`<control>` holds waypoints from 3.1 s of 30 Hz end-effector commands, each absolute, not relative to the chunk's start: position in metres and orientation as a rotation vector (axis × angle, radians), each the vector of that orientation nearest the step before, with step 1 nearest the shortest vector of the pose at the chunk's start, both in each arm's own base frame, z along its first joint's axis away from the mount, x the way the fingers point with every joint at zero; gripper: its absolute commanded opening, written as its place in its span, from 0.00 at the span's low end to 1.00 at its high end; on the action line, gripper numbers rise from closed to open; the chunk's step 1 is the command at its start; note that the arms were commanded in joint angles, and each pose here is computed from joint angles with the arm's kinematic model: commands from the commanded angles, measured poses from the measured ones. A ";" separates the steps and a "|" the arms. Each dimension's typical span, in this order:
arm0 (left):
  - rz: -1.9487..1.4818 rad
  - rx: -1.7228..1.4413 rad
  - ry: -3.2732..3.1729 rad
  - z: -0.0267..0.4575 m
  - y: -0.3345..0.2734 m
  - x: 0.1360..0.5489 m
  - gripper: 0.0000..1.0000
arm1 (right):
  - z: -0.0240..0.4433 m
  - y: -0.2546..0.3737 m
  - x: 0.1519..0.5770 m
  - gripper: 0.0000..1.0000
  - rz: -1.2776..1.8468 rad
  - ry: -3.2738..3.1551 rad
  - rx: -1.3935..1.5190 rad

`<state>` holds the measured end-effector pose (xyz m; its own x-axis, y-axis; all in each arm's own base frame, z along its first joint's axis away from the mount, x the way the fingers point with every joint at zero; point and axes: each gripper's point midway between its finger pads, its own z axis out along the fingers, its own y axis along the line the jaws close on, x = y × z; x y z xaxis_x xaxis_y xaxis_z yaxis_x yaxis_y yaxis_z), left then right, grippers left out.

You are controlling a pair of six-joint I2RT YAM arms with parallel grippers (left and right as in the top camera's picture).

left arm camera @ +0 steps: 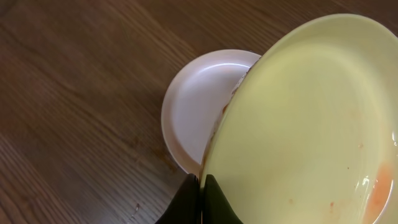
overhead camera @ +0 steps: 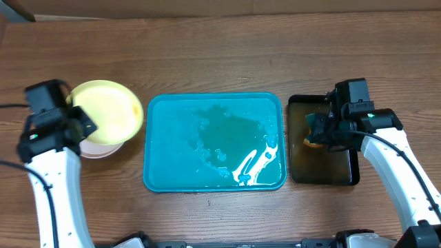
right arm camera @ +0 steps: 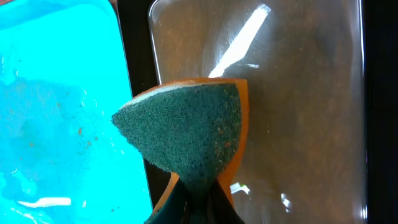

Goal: Clean dirty plates on tray and stack at the side
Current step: 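Carry the yellow plate left and lower it onto the white plates, then open the left gripper and withdraw it from the plate stack, then release the sponge in the black tray and raise the right gripper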

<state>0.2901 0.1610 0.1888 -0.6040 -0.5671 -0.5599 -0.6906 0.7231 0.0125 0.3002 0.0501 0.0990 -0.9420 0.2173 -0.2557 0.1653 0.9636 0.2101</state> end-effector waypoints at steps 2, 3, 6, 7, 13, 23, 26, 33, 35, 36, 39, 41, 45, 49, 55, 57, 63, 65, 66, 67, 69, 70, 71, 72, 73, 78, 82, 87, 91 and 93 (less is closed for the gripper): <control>0.220 -1.155 2.321 0.183 0.194 0.285 0.04 | 0.106 0.051 0.305 0.04 0.285 2.809 0.270; 0.225 -1.175 2.321 0.179 0.199 0.285 0.04 | 0.106 0.051 0.305 0.04 0.285 2.812 0.270; 0.235 -1.228 2.326 0.165 0.213 0.284 0.04 | 0.106 0.051 0.304 0.04 0.284 2.816 0.271; 0.237 -1.249 2.327 0.160 0.217 0.284 0.04 | 0.106 0.051 0.304 0.04 0.284 2.816 0.271; 0.226 -1.324 2.367 0.127 0.231 0.288 0.04 | 0.106 0.051 0.304 0.04 0.285 2.816 0.271; 0.136 -1.317 2.397 0.110 0.226 0.301 0.50 | 0.105 0.051 0.302 0.04 0.284 2.823 0.273; 0.074 -1.299 2.401 0.110 0.220 0.305 0.57 | 0.105 0.051 0.302 0.05 0.284 2.823 0.273; -0.186 -1.128 2.426 0.124 0.180 0.329 0.58 | 0.112 0.073 0.307 0.04 0.451 2.794 0.158; -0.221 -1.059 2.444 0.131 0.163 0.334 0.59 | 0.113 0.074 0.309 0.04 0.454 2.786 0.155; -0.226 -1.027 2.454 0.134 0.155 0.336 0.59 | 0.113 0.074 0.309 0.04 0.455 2.783 0.154; -0.238 -0.872 2.513 0.143 0.123 0.340 0.60 | 0.114 0.071 0.314 0.09 0.433 2.766 0.171; -0.260 -0.796 2.556 0.147 0.098 0.339 0.61 | 0.114 0.064 0.320 0.13 0.382 2.744 0.207; -0.300 -0.635 2.670 0.143 0.051 0.333 0.62 | 0.116 0.057 0.333 0.16 0.320 2.696 0.211; -0.288 -0.516 2.757 0.138 0.018 0.325 0.62 | 0.110 0.044 0.338 0.17 0.222 2.694 0.234; -0.292 -0.428 2.835 0.134 -0.007 0.313 0.63 | 0.088 0.042 0.324 0.32 0.190 2.803 0.252; -0.298 -0.432 2.863 0.132 -0.009 0.306 0.62 | 0.086 0.042 0.322 0.36 0.187 2.817 0.254; -0.304 -0.435 2.897 0.136 -0.011 0.292 0.64 | 0.098 0.045 0.324 0.43 0.217 2.787 0.244; -0.340 -0.380 2.875 0.145 -0.017 0.289 0.68 | 0.110 0.051 0.325 0.45 0.270 2.765 0.225; -0.354 -0.365 2.858 0.151 -0.019 0.288 0.70 | 0.117 0.055 0.325 0.47 0.302 2.753 0.207; -0.368 -0.346 2.834 0.158 -0.022 0.286 0.71 | 0.126 0.062 0.325 0.48 0.355 2.736 0.162; -0.379 -0.294 2.789 0.171 -0.026 0.285 0.74 | 0.145 0.076 0.324 0.49 0.454 2.695 0.072; -0.375 -0.233 2.757 0.179 -0.030 0.284 0.77 | 0.155 0.082 0.324 0.51 0.501 2.667 0.029; -0.368 -0.149 2.721 0.188 -0.035 0.284 0.82 | 0.166 0.091 0.324 0.56 0.551 2.624 -0.045; -0.361 -0.071 2.693 0.194 -0.040 0.284 0.85 | 0.171 0.096 0.325 0.61 0.568 2.598 -0.089; -0.347 0.062 2.651 0.201 -0.050 0.286 1.00 | 0.176 0.097 0.331 0.70 0.540 2.558 -0.134; -0.301 0.063 2.671 0.195 -0.052 0.289 1.00 | 0.167 0.085 0.332 1.00 0.446 2.598 -0.057; -0.309 -0.092 2.775 0.183 -0.049 0.273 1.00 | 0.158 0.082 0.312 1.00 0.451 2.692 -0.012; -0.284 -0.109 2.861 0.177 -0.045 0.250 1.00 | 0.165 0.078 0.292 1.00 0.446 2.722 0.068; -0.250 -0.137 2.846 0.185 -0.039 0.235 1.00 | 0.184 0.071 0.278 1.00 0.413 2.655 0.069; -0.255 -0.120 2.778 0.195 -0.039 0.232 1.00 | 0.198 0.066 0.269 1.00 0.383 2.580 0.066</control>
<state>0.2377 -0.0430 0.1754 -0.9680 -0.0938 -0.2329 -0.0484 0.9799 -0.1936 0.2801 0.0743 0.1711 -0.9191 0.0985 -0.3815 -0.0250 0.9517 0.3061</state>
